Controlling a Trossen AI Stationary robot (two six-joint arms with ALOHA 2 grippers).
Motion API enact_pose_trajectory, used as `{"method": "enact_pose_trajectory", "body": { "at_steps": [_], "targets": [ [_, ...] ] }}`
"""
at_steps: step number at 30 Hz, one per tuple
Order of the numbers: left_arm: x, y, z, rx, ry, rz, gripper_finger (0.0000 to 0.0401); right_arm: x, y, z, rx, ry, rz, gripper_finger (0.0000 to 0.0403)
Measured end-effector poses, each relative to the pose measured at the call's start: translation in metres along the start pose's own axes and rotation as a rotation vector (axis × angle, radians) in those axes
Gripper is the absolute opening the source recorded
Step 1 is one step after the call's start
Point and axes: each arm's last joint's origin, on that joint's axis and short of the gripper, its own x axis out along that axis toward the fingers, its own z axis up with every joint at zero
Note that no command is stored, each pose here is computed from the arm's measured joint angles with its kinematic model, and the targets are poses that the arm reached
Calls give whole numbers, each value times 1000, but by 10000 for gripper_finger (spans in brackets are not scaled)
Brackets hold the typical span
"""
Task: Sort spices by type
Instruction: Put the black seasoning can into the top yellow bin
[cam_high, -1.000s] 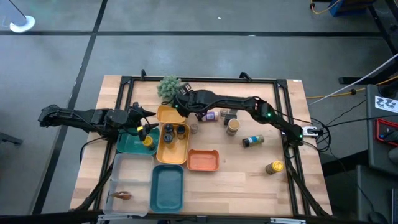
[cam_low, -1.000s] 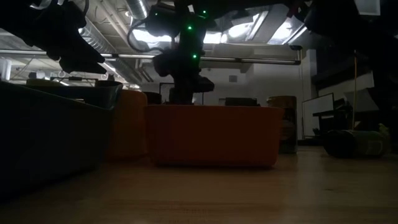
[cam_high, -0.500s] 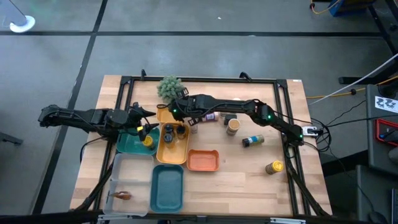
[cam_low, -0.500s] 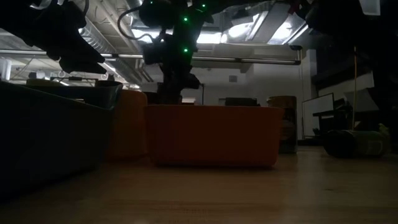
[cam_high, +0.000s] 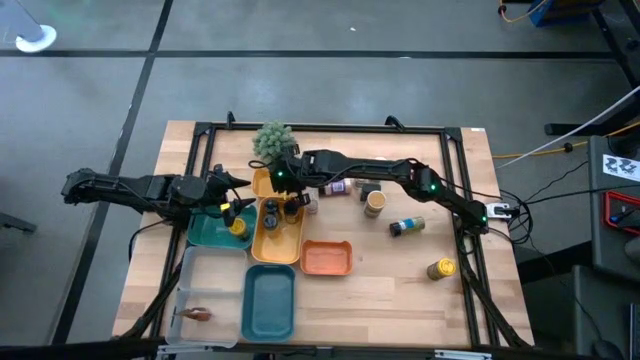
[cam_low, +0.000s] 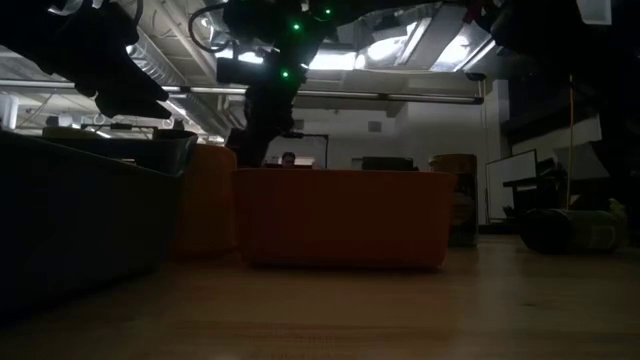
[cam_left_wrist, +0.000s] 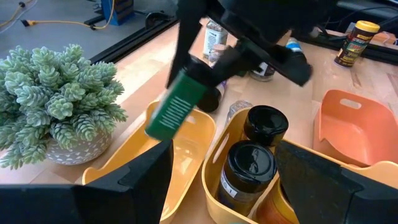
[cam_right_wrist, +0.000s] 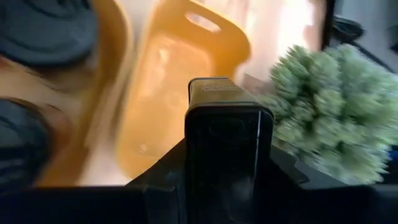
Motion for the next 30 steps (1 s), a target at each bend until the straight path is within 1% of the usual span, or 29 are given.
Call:
{"method": "enact_pose_trajectory", "body": {
  "at_steps": [2, 5, 7, 11, 15, 18, 20, 25, 30],
  "targets": [
    [0, 0, 0, 0, 0, 0, 263, 2, 0, -1, 9, -15, 32, 128],
    [0, 0, 0, 0, 0, 0, 263, 5, -2, -5, 20, -8, 48, 128],
    [0, 0, 0, 0, 0, 0, 263, 9, -8, -10, 48, -1, 52, 128],
    [0, 0, 0, 0, 0, 0, 263, 16, -15, -20, 128, -15, 134, 128],
    [0, 0, 0, 0, 1, 0, 263, 17, -21, -23, 182, -40, 183, 128],
    [0, 0, 0, 0, 1, 0, 263, 17, -21, -24, 196, -71, 257, 128],
    [0, 0, 0, 0, 1, 0, 263, 17, -20, -23, 197, -90, 287, 129],
    [0, 0, 0, 0, 1, 0, 263, 17, -19, -24, 200, -86, 302, 129],
    [0, 0, 0, 1, 1, 0, 263, 28, -13, -27, 198, -56, 335, 129]
  ]
}}
